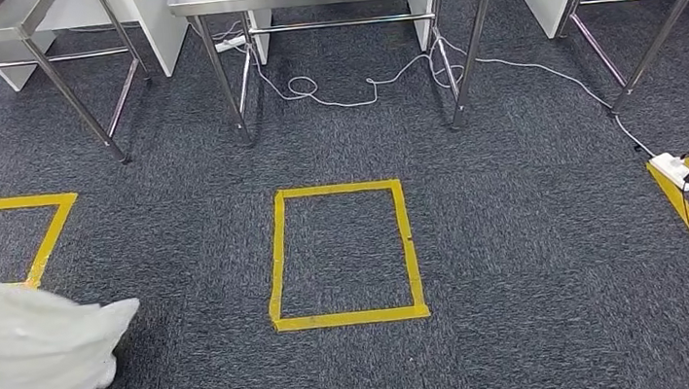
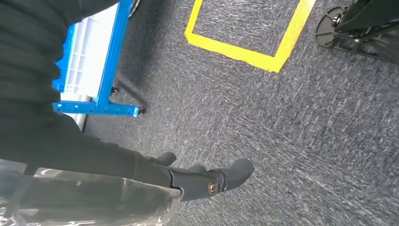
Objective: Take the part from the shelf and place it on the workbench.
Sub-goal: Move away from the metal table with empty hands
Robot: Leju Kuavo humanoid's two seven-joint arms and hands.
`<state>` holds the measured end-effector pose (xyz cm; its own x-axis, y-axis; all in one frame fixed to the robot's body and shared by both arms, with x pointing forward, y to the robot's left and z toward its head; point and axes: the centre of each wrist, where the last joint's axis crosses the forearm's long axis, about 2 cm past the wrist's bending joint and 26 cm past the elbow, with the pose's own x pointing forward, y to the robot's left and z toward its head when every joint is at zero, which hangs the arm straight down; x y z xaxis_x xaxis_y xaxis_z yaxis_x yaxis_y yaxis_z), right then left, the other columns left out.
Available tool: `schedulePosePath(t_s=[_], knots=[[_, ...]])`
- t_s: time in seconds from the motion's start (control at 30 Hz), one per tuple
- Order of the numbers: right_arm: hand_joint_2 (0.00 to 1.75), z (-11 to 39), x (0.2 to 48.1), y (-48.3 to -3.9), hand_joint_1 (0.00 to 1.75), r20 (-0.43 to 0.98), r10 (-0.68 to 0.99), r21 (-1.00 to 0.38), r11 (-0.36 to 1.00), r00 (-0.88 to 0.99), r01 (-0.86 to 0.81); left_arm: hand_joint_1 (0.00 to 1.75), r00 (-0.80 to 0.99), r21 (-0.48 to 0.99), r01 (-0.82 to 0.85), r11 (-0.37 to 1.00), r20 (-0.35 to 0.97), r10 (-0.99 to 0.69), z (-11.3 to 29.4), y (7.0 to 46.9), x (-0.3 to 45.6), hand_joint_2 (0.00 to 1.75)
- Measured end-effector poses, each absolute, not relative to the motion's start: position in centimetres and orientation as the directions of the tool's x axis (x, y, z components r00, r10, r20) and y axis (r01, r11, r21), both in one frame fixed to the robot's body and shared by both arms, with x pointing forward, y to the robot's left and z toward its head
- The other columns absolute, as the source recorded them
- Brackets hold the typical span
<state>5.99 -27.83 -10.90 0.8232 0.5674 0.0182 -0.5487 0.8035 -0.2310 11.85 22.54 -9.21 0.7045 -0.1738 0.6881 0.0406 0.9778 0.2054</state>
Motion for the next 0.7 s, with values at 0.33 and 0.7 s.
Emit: schedulePosePath(t_s=[0.33, 0.7], knots=[[1.75, -10.94, 5.80, -27.95, 0.00, 0.004, 0.569, -0.218, 0.803, 0.822, -0.555, 0.00, 0.697, 0.209, 0.049, 0.977, 0.693, -0.184, -9.09, 22.10, 12.03, 0.00], [0.00, -10.96, 5.74, -27.80, 0.00, -0.034, 0.547, -0.180, 0.820, 0.836, -0.544, 0.00, 0.703, 0.211, 0.061, 0.975, 0.685, -0.192, -9.12, 21.95, 11.85, 0.00]])
